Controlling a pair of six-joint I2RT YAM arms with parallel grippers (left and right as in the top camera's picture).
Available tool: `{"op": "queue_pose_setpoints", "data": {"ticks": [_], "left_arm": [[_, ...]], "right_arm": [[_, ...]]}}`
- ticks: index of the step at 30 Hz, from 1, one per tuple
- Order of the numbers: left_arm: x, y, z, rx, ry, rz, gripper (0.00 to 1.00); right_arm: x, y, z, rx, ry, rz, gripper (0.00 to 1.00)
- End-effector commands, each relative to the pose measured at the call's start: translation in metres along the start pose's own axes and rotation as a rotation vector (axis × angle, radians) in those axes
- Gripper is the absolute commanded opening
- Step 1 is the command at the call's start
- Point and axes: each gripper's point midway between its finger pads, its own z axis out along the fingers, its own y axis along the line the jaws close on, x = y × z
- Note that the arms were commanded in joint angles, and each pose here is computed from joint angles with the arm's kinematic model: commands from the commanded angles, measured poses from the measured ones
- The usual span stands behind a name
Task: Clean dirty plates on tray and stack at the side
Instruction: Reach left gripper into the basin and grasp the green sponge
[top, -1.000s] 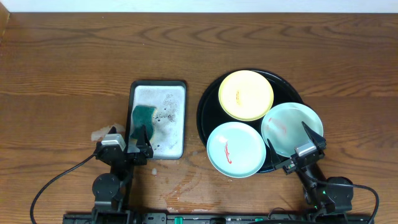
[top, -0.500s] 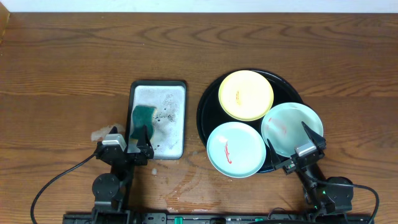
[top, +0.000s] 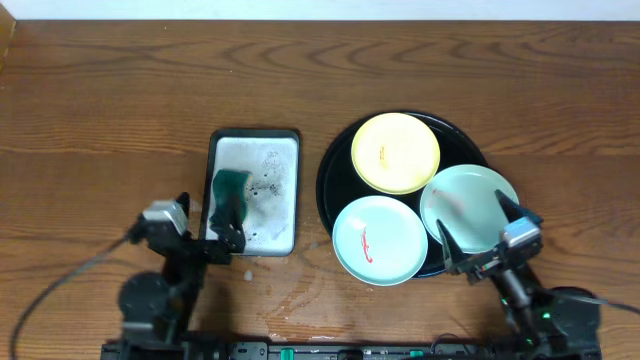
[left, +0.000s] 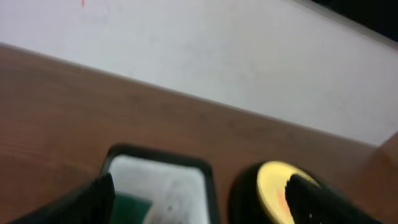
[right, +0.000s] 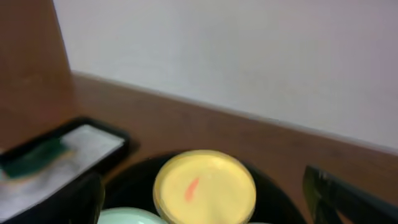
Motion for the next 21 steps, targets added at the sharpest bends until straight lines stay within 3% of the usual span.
{"op": "queue_pose_setpoints", "data": {"ticks": [1,7,14,21], "left_arm": [[-0.035,-0.016,0.002,-0.03,0.118,-0.034,0.88],[-0.043,-0.024,0.02,-0.098,0.408,-0.084,0.88],[-0.024,-0.017,0.042,-0.163,0.609,-0.136,0.88],[0.022,0.005,0.044,-0.263,0.809,-0.165,0.88]], "right_arm": [[-0.033,0.0,0.001,-0.011,0.096,0.055,0.99],[-0.046,-0.012,0.021,0.005,0.388,0.172,0.99],[-0.029,-0.007,0.05,-0.076,0.766,0.386,0.99],[-0.007,0.011,0.073,-0.218,0.863,0.505,0.99]]}}
